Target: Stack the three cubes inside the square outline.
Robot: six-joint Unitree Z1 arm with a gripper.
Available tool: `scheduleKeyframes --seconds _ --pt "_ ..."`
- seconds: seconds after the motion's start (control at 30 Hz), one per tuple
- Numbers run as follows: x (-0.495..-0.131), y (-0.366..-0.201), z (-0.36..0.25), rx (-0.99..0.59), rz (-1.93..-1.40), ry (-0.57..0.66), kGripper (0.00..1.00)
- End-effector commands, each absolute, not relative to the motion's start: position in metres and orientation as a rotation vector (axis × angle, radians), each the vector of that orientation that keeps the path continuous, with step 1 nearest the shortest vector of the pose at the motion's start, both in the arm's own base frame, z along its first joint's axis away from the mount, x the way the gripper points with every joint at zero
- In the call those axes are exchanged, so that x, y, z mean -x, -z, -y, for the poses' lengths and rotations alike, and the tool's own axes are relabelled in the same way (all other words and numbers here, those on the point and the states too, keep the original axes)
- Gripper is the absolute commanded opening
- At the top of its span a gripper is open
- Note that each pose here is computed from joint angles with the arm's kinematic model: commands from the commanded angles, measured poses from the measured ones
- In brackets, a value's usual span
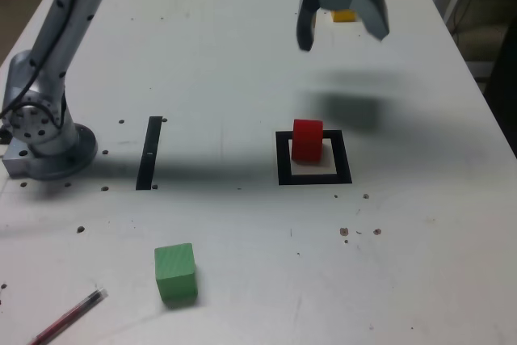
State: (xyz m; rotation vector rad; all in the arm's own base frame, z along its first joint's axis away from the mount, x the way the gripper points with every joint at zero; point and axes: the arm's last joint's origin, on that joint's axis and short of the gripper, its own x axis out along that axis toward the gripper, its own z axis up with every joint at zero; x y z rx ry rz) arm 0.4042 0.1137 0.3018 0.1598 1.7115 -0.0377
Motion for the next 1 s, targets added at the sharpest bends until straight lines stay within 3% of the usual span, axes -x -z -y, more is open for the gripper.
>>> scheduleKeyframes --seconds 0.0,0.2,0.57,0.97 --pt "-0.414 -0.333 -0.127 -0.171 -1.569 -0.007 1.00" --pt "-0.412 -0.332 -0.170 -0.119 -1.542 -0.044 0.99" --pt "-0.401 -0.324 -0.226 -0.122 -1.570 -0.153 0.99" --pt "-0.423 -0.278 -0.285 -0.127 -1.543 -0.200 0.98"
